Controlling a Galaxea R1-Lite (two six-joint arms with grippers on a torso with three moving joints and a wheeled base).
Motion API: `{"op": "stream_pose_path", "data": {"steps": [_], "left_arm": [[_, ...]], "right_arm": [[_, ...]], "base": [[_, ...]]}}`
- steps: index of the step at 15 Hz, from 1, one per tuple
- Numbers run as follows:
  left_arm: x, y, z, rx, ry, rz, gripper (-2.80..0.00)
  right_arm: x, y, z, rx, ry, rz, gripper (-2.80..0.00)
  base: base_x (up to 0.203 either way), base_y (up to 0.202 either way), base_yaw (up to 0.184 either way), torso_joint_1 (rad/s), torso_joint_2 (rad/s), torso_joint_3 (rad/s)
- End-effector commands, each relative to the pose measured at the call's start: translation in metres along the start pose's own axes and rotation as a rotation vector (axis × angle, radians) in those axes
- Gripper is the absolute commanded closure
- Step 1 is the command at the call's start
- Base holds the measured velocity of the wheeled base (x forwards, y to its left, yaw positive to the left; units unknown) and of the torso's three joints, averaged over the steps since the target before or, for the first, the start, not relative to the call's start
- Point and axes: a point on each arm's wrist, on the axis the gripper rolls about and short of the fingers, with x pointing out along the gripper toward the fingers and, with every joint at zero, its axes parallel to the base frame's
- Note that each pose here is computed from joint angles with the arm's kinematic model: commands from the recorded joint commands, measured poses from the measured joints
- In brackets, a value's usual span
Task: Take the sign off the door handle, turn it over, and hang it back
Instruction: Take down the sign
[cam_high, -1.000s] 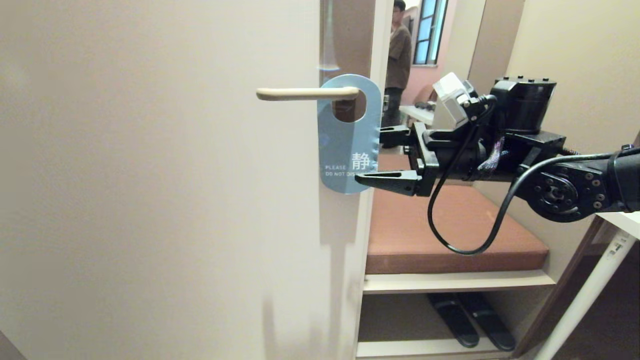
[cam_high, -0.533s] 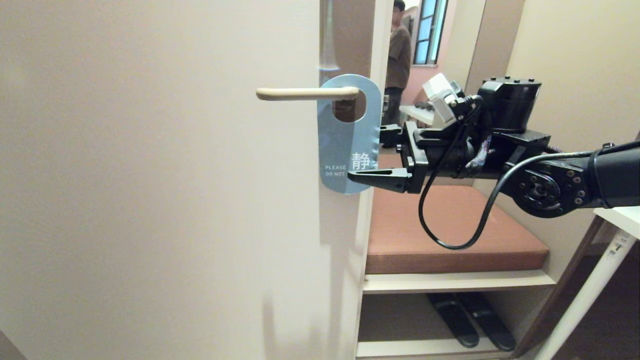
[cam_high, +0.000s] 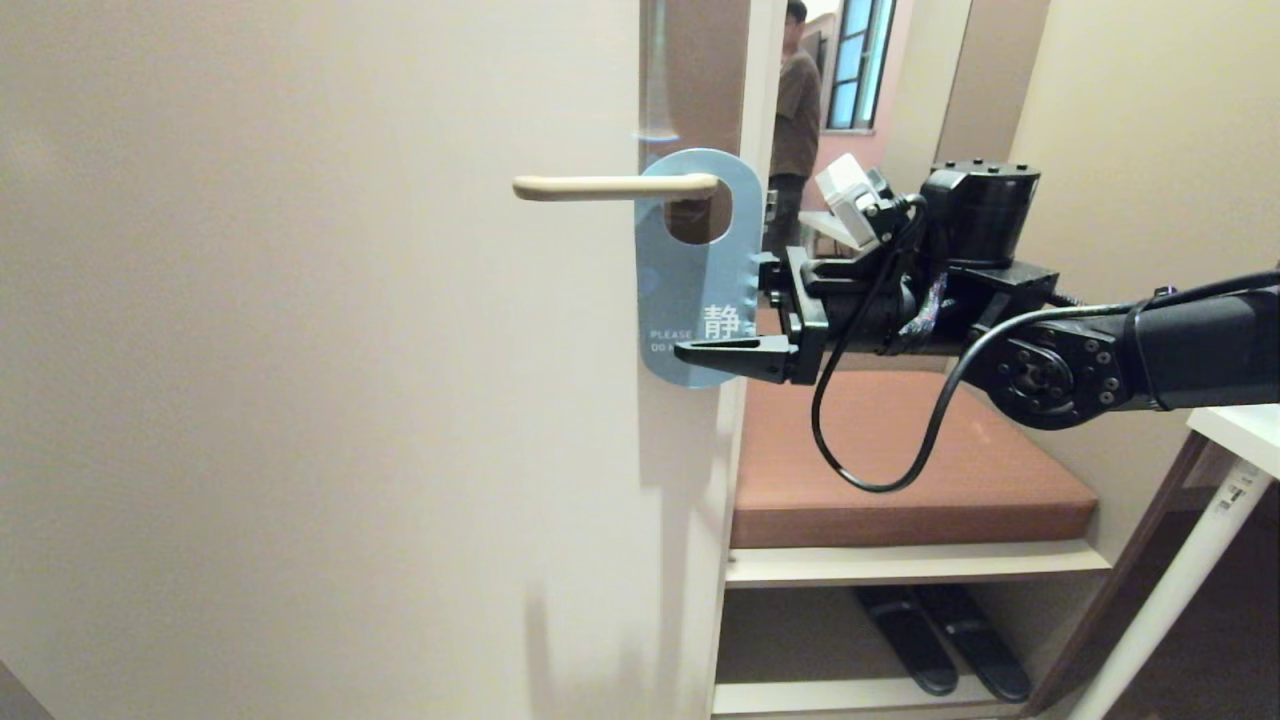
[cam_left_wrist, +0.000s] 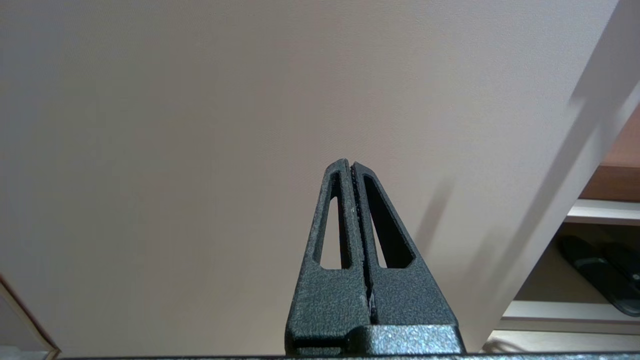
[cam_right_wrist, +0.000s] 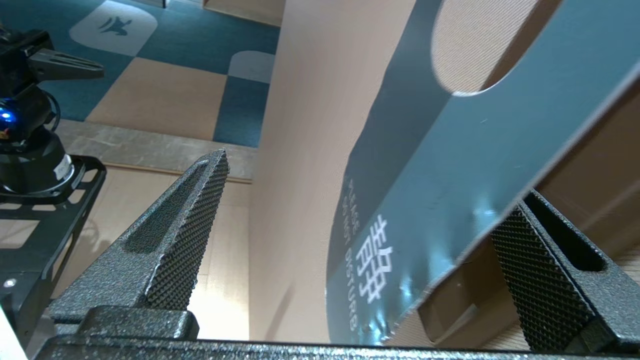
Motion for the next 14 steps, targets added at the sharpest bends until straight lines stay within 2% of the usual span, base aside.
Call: {"op": "stream_pose_path", "data": {"steps": [1, 14], "left_arm": [[0.0001, 0.0000, 0.0001, -0.001, 0.001, 0.002, 0.00], [0.0001, 0.0000, 0.0001, 0.000, 0.001, 0.001, 0.00]], "right_arm": [[0.0040, -0.0004, -0.0048, 0.005, 0.002, 0.012, -2.80], [0.0129, -0.0034, -0.0041, -0.010, -0.008, 0.025, -2.80]], "base": [[0.000, 0.000, 0.000, 0.000, 0.00, 0.000], [0.000, 0.000, 0.000, 0.000, 0.00, 0.000]]}}
